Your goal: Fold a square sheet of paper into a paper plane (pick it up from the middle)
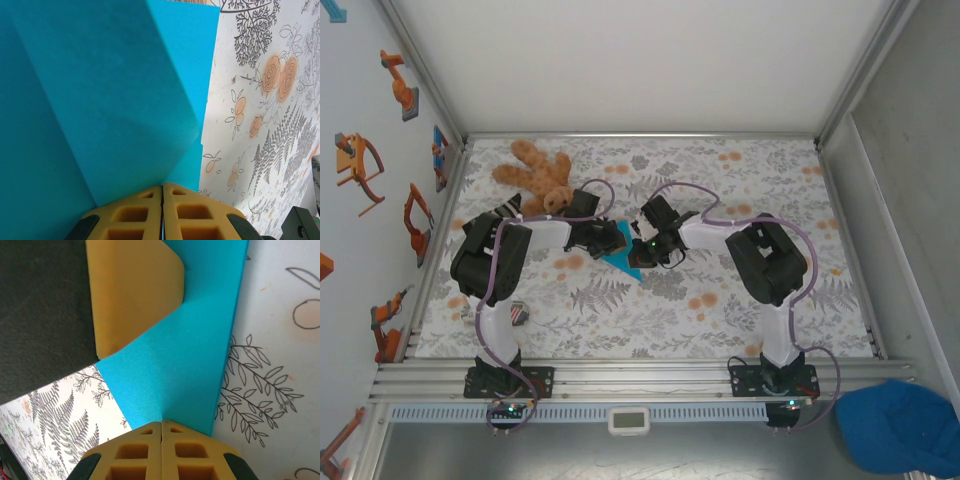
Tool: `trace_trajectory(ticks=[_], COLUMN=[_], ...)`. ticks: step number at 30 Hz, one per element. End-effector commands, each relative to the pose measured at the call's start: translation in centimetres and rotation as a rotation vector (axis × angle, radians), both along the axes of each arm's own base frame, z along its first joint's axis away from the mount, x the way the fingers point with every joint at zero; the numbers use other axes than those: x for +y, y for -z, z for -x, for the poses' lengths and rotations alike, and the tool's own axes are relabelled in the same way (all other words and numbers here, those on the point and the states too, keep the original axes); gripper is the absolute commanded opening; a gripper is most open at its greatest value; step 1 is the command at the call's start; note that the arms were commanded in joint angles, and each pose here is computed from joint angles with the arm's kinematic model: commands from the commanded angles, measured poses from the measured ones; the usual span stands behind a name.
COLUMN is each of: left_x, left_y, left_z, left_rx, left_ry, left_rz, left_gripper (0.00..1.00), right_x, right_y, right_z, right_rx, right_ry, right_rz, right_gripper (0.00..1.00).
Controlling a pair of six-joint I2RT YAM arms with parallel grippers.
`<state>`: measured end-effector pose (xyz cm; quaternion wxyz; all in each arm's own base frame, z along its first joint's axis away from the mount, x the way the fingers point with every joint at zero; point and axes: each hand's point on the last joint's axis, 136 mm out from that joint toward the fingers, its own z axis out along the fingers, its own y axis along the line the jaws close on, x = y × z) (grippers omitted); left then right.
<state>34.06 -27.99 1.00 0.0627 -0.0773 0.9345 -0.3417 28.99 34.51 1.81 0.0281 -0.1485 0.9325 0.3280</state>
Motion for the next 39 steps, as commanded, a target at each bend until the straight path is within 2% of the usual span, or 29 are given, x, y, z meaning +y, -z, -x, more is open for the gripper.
trace_trajectory(ticks=[1,8,11,17,21,30,39], left_x=[4.1,3.7,2.3,-1.5,-3.3,-3.5,-3.3], left_y=[6.2,6.0,5.1,2.7,2.3,2.6,2.7], left_z=[3.9,3.7,3.4,2.8,2.8,2.8,2.8], left_rx=[0.182,0.170,0.144,0.085,0.076,0.069,0.074], left_ry=[-0.026,-0.012,0.017,0.068,0.090,0.089,0.093], left_rz=[-0.217,-0.198,-0.156,-0.090,-0.057,-0.061,-0.059], left_gripper=[0.08,0.07,0.08,0.08,0.08,0.08,0.08], right_x=[-1.6,-5.7,-6.9,-6.3,-5.9,-3.0,-4.1], right_y=[1.8,2.7,1.8,-5.1,-7.0,-3.9,-0.8], right_z=[2.2,7.0,7.9,4.8,2.6,-0.1,0.1], right_rx=[0.052,0.047,0.009,-0.209,-0.269,-0.175,-0.115], right_ry=[-0.003,-0.018,-0.011,0.095,0.162,0.158,0.177], right_rz=[0.056,0.075,0.078,-0.042,-0.060,-0.040,0.028], right_gripper=[0.00,0.00,0.00,0.00,0.00,0.00,0.00])
